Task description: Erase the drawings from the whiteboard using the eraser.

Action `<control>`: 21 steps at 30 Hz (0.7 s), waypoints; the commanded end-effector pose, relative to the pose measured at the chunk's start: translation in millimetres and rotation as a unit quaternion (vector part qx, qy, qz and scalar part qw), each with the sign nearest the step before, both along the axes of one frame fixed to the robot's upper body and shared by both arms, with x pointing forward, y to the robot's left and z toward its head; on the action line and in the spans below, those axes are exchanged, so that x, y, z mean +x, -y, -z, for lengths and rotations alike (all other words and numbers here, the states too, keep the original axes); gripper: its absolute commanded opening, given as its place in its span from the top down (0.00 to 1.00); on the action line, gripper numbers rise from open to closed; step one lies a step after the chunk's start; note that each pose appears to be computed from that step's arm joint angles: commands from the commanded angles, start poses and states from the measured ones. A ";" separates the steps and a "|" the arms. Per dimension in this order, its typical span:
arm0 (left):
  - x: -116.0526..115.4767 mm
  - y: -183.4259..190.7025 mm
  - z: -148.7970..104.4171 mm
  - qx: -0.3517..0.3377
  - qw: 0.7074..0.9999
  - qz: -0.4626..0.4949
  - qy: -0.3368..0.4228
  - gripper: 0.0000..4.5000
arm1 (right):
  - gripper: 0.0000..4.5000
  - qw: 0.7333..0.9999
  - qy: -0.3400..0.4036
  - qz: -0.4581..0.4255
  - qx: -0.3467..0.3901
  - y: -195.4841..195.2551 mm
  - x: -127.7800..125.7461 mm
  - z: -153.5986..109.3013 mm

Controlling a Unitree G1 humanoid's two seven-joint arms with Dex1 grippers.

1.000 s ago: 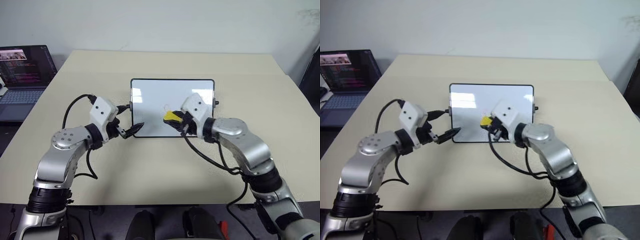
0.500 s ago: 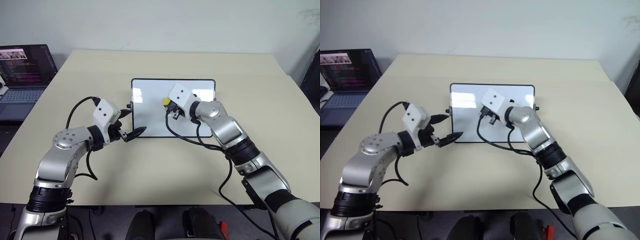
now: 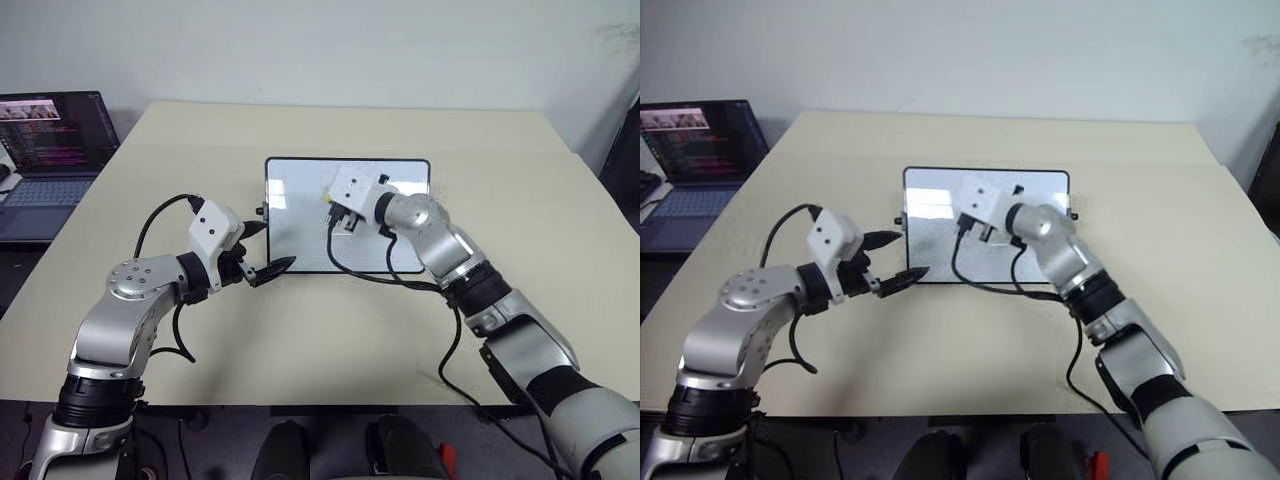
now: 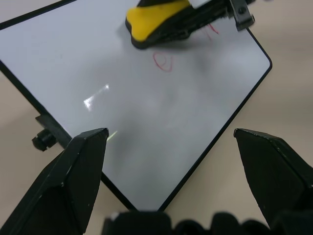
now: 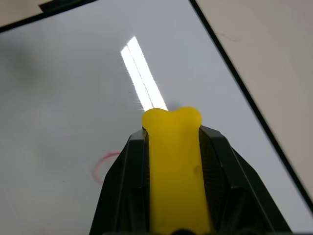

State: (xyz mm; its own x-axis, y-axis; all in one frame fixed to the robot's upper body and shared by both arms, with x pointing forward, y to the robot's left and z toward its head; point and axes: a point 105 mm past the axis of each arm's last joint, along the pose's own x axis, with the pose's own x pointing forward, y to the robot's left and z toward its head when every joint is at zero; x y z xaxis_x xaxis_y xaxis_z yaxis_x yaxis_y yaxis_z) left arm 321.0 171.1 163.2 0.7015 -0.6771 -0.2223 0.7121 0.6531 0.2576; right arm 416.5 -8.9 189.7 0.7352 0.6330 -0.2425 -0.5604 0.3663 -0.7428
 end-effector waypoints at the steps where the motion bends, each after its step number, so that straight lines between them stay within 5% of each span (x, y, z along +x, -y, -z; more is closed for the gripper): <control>1: -4.1 5.1 -12.7 -0.007 1.000 0.013 0.022 0.00 | 0.76 0.995 -0.073 -0.017 -0.060 8.6 -10.9 41.1; 6: -5.0 5.6 -12.2 -0.007 1.000 0.014 0.020 0.00 | 0.76 0.988 -0.124 -0.045 -0.084 7.8 -27.3 60.8; 13: -5.7 5.7 -11.2 -0.007 1.000 0.015 0.017 0.00 | 0.76 0.999 -0.023 0.030 -0.033 20.2 6.3 14.7; 21: -6.4 6.4 -10.8 -0.007 1.000 0.017 0.016 0.00 | 0.77 0.989 -0.111 -0.019 -0.096 20.4 -15.7 56.4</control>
